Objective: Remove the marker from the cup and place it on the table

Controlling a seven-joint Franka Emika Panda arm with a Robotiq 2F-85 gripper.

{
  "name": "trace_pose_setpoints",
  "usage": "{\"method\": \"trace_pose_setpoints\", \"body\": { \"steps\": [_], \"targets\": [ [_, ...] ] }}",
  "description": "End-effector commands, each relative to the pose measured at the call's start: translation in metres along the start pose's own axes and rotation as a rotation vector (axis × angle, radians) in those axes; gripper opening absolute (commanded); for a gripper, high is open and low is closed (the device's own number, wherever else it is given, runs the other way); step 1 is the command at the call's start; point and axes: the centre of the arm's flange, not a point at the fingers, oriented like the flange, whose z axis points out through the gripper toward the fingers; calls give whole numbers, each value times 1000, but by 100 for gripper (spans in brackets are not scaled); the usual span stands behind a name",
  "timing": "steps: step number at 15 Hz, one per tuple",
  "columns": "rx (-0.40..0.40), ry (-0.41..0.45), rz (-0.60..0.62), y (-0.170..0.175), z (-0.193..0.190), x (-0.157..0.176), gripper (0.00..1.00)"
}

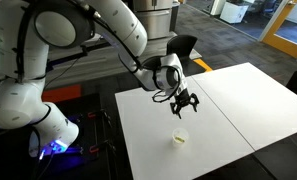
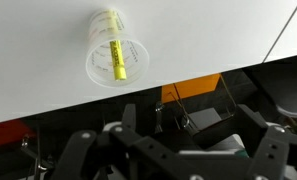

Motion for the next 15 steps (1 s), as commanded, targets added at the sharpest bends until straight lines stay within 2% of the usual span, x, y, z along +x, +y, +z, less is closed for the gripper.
{"method": "trace_pose_setpoints", "body": {
  "steps": [1, 5, 8, 15],
  "targets": [
    [-3, 4, 17, 2, -1, -1, 100],
    [-22, 57, 94, 11, -2, -17, 100],
    [-64, 86, 136, 17, -1, -33, 100],
    [-97, 41, 98, 27, 36, -41, 100]
  ]
}}
